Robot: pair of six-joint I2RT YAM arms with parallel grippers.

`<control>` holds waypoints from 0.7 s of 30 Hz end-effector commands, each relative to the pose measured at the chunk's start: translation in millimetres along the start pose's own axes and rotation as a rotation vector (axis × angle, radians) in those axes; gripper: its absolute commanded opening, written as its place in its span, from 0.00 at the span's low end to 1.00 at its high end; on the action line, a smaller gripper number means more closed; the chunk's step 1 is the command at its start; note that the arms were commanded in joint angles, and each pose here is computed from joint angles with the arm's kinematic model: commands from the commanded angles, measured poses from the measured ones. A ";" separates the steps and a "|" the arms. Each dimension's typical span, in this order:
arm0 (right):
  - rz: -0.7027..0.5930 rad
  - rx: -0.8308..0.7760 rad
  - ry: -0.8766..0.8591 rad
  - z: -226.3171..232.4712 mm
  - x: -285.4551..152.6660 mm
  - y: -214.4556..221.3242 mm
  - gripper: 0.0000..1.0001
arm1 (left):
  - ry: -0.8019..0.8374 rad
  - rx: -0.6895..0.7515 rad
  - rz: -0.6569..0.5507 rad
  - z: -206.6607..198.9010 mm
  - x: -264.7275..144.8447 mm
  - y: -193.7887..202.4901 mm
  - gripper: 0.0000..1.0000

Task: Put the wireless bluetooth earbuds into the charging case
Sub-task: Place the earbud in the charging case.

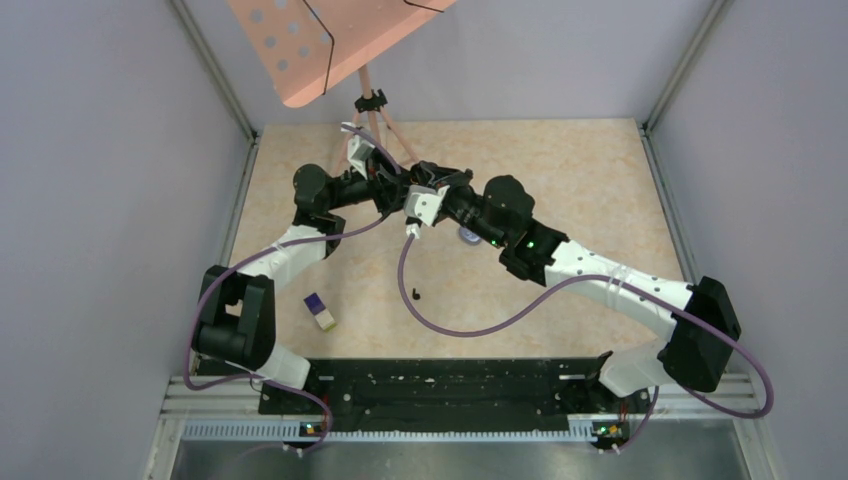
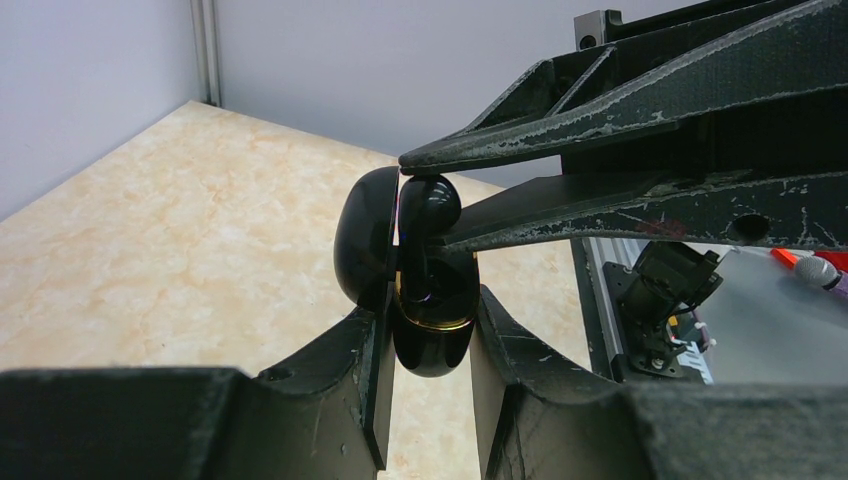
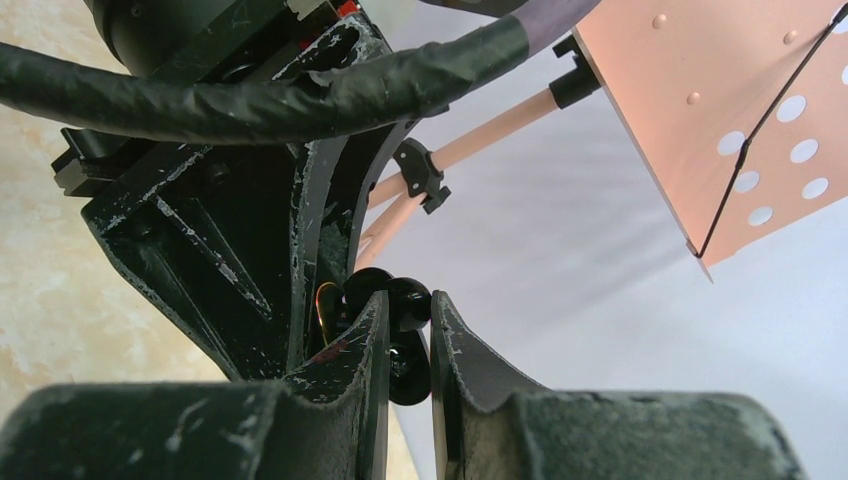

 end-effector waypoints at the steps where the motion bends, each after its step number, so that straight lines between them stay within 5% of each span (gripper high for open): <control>1: 0.016 0.025 -0.004 -3.5 -6.6 -1.7 0.00 | -0.003 0.097 -0.062 -1.7 5.8 -26.6 0.00; 21: 0.028 0.028 -0.021 -1.5 -8.8 -0.6 0.00 | -0.020 0.087 -0.065 2.1 4.8 -26.7 0.00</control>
Point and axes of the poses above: each gripper's point midway between its finger pads, its own x axis out along the fingers, its own z axis along the line the jaws close on, y = z × x, the point moved 10 cm from there along -x, back along the fingers, and after that the axes turned 2 degrees about x, right-handed, at the moved point
